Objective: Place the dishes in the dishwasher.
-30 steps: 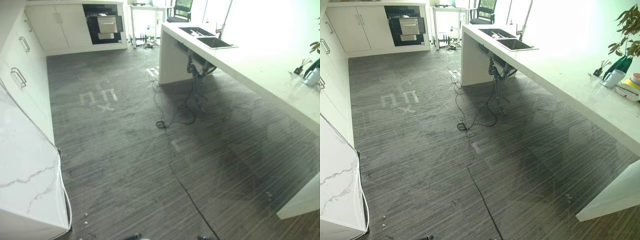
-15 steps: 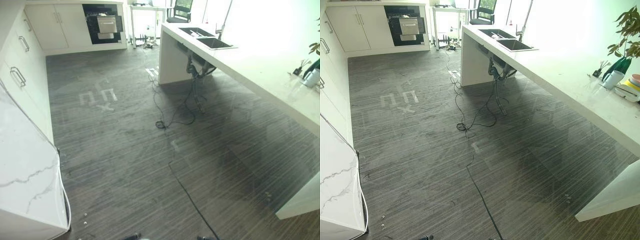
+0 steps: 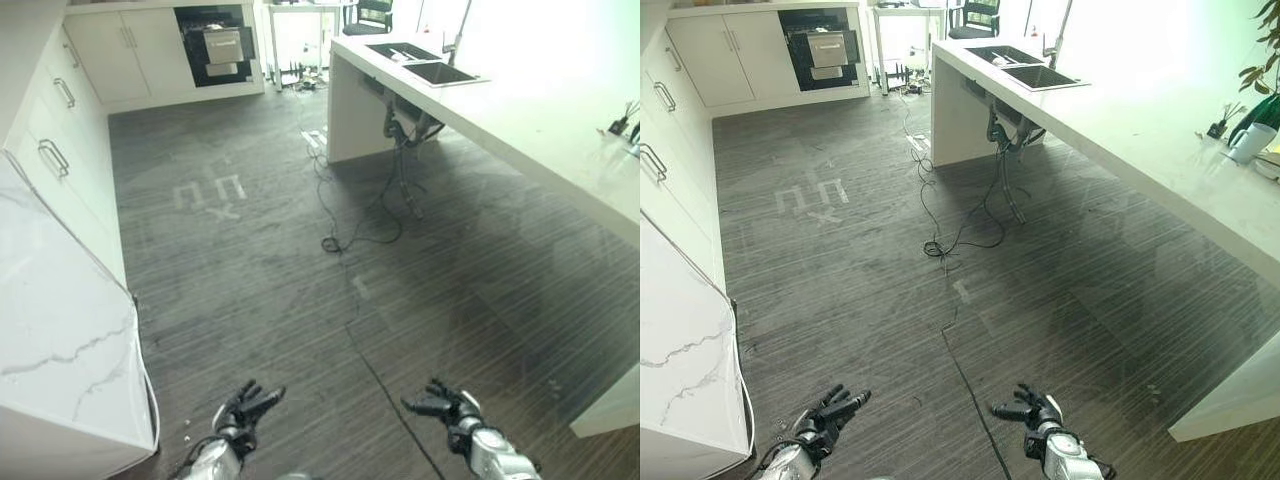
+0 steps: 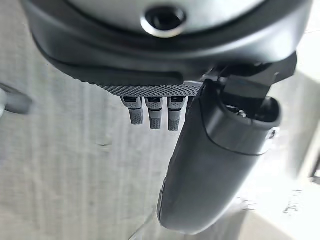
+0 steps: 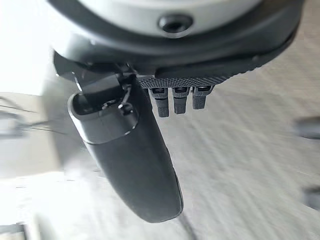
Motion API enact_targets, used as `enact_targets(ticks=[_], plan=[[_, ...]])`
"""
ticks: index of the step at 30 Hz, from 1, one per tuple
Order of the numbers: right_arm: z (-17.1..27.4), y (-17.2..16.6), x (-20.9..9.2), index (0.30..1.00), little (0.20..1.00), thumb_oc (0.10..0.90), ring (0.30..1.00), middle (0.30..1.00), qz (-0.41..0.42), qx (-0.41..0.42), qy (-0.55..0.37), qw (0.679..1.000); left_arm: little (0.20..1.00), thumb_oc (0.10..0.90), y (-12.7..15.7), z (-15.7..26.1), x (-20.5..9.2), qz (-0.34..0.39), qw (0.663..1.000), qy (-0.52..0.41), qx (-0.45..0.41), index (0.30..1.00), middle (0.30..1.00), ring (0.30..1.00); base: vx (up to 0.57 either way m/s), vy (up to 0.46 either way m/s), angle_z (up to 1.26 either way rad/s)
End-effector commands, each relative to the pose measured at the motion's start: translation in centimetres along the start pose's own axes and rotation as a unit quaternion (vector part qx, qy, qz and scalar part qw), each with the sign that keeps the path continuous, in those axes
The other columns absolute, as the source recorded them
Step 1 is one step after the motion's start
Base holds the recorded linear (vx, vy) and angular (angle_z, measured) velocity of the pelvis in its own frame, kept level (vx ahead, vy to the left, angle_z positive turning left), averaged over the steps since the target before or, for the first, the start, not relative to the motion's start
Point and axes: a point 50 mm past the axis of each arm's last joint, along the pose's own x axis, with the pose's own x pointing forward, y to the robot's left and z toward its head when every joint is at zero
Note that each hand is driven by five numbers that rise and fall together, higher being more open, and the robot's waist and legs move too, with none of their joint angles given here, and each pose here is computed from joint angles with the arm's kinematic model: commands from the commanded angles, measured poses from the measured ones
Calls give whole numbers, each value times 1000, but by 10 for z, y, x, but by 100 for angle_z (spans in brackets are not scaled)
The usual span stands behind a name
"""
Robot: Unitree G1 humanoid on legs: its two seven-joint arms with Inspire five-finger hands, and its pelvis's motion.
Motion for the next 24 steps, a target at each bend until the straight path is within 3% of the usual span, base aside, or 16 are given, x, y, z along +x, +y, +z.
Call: enact_targets(ticks=[1, 10, 18, 24], plan=[[45, -26, -6, 900, 900, 800, 900, 900, -43, -34, -106, 993, 900, 800, 4, 12, -3, 5, 998, -54, -19, 900, 900, 900, 106, -95, -1], [81, -33, -23, 900, 900, 800, 900, 900, -34, -49, -208, 976, 900, 800, -1, 16, -11, -26, 995, -91, -22, 900, 900, 900, 99, -66, -2], [94, -37, -36, 900, 900, 800, 900, 900, -14, -43, -259, 965, 900, 800, 9, -14, -25, -23, 998, -63, 1, 900, 900, 900, 313, 165, -5], [94, -33, -41, 900, 900, 800, 900, 900, 1, -32, -275, 961, 900, 800, 3, 7, -17, -37, 996, -80, 9, 900, 900, 900, 333, 231, -37]])
